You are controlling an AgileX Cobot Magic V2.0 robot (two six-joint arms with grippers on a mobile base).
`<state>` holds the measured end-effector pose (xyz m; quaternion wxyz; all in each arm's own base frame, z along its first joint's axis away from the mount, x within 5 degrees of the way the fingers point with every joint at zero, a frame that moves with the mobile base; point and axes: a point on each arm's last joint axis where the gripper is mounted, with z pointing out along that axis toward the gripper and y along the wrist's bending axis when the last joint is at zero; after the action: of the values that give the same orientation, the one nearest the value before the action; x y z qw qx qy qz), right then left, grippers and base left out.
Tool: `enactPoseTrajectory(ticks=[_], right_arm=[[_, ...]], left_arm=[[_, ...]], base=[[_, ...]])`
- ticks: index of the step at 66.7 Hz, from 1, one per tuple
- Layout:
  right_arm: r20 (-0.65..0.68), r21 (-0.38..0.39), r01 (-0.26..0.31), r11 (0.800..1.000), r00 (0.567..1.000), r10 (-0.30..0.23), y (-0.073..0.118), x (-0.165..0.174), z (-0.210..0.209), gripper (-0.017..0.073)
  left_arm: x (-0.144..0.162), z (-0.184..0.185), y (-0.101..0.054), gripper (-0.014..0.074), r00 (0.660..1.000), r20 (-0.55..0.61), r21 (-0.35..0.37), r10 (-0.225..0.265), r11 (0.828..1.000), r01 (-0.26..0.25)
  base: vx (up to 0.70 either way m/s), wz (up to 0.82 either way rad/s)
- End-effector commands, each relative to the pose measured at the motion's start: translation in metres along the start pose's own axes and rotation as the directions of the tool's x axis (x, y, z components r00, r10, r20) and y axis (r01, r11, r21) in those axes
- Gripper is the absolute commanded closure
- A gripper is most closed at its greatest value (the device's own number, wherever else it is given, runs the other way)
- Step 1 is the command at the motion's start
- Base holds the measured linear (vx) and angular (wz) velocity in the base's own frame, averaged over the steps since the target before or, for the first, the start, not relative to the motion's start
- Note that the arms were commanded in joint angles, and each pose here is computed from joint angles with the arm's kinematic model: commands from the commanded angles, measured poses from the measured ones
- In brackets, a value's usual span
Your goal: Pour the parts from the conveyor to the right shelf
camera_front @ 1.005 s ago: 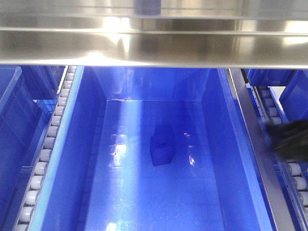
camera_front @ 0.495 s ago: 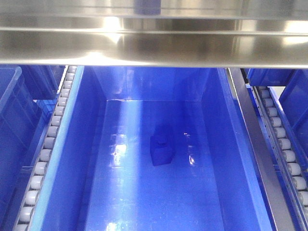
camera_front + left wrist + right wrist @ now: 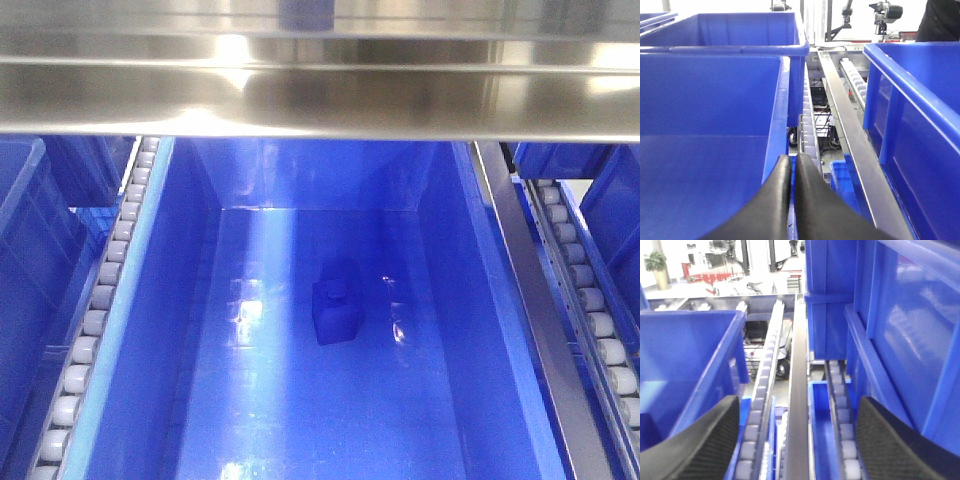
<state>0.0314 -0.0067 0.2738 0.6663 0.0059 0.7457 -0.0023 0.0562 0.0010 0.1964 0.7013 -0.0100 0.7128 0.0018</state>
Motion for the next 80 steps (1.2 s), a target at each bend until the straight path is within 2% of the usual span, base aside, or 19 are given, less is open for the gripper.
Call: enactPoseTrajectory(ticks=[1, 8, 14, 26, 74, 80], right_arm=[[0.016, 0.001, 0.022, 1.000, 1.000, -0.022, 0.001, -0.004, 0.009, 0.0097], [-0.012, -0.006, 0.036, 0.999, 0.999, -0.036, 0.003, 0.004, 0.019, 0.0134], [-0.024, -0.009, 0.046, 0.999, 0.999, -0.047, 0.004, 0.008, 0.024, 0.0225], [-0.030, -0.010, 0.046, 0.999, 0.998, -0.046, 0.004, 0.008, 0.025, 0.0570], [-0.036, -0.011, 0.042, 0.999, 0.998, -0.043, 0.004, 0.010, 0.026, 0.0568], [-0.002, 0.002, 0.049, 0.999, 0.999, -0.049, 0.002, 0.012, 0.019, 0.0568]], left_arm=[[-0.016, -0.002, 0.000, 0.0600, 0.994, 0.106, 0.003, -0.014, 1.000, 0.013], [-0.016, -0.002, 0.000, 0.0600, 0.994, 0.106, 0.003, -0.014, 1.000, 0.013], [-0.015, -0.002, 0.000, 0.0600, 0.994, 0.105, 0.003, -0.014, 1.000, 0.013], [-0.015, -0.002, 0.000, 0.0600, 0.995, 0.104, 0.002, -0.014, 1.000, 0.013], [-0.015, -0.002, 0.000, 0.0600, 0.995, 0.104, 0.002, -0.014, 1.000, 0.013], [-0.015, -0.002, 0.000, 0.0600, 0.995, 0.104, 0.002, -0.014, 1.000, 0.013]], base=[[0.00, 0.00], [0.00, 0.00], [0.00, 0.00], [0.00, 0.00], [0.00, 0.00], [0.00, 0.00]])
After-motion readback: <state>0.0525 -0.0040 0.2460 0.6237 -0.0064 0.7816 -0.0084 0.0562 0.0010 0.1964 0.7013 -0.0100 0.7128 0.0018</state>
